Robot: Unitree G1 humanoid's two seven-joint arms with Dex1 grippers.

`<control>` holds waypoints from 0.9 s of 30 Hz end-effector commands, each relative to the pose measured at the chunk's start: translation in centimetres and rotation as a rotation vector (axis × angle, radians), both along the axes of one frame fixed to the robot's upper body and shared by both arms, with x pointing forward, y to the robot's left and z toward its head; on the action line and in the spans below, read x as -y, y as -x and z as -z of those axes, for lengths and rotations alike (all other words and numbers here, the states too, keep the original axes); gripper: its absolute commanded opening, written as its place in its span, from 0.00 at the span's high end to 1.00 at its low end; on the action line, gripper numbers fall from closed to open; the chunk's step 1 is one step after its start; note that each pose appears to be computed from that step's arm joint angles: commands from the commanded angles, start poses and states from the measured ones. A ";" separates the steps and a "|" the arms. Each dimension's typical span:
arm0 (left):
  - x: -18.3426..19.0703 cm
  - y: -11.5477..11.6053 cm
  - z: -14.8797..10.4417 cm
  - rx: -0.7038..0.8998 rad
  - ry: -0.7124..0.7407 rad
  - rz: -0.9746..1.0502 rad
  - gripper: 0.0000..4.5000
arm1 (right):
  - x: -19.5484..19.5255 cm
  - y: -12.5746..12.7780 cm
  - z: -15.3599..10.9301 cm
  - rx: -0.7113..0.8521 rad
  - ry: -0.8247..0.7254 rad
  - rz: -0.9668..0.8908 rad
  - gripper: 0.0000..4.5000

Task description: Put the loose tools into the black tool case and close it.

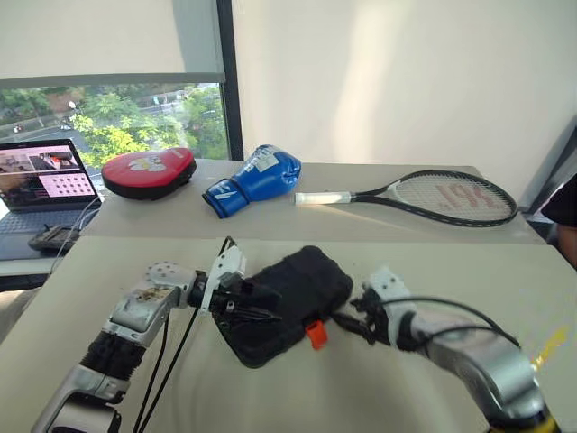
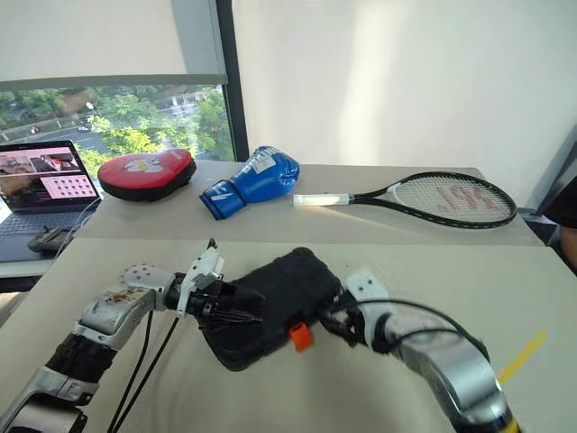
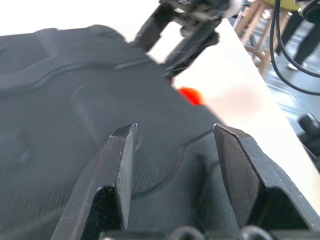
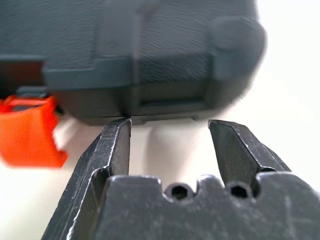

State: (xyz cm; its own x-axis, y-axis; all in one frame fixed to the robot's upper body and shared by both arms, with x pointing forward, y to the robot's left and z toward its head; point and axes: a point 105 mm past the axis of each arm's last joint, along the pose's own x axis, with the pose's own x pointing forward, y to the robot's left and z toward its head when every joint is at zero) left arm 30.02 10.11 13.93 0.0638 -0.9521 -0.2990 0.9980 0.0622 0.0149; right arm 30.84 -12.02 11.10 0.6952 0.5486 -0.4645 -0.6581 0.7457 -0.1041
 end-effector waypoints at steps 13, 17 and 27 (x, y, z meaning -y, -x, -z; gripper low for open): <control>-0.4 -0.3 1.1 0.001 -0.077 0.002 0.42 | -2.2 5.8 -1.3 -0.077 -0.140 -0.170 0.36; -0.1 -0.4 0.8 0.011 -0.076 0.008 0.42 | -2.7 5.1 -0.6 -0.078 -0.132 -0.131 0.36; -0.3 -0.4 0.4 0.020 -0.081 0.000 0.42 | -3.4 4.9 -0.3 -0.082 -0.118 -0.142 0.36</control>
State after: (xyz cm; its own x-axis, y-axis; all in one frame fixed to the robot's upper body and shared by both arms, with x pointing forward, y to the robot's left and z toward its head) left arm 30.52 10.28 13.88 0.0706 -0.9336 -0.3514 0.9972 0.0573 0.0483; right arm 25.70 -8.73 10.55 0.5549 0.6884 -0.4671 -0.7547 0.6528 0.0654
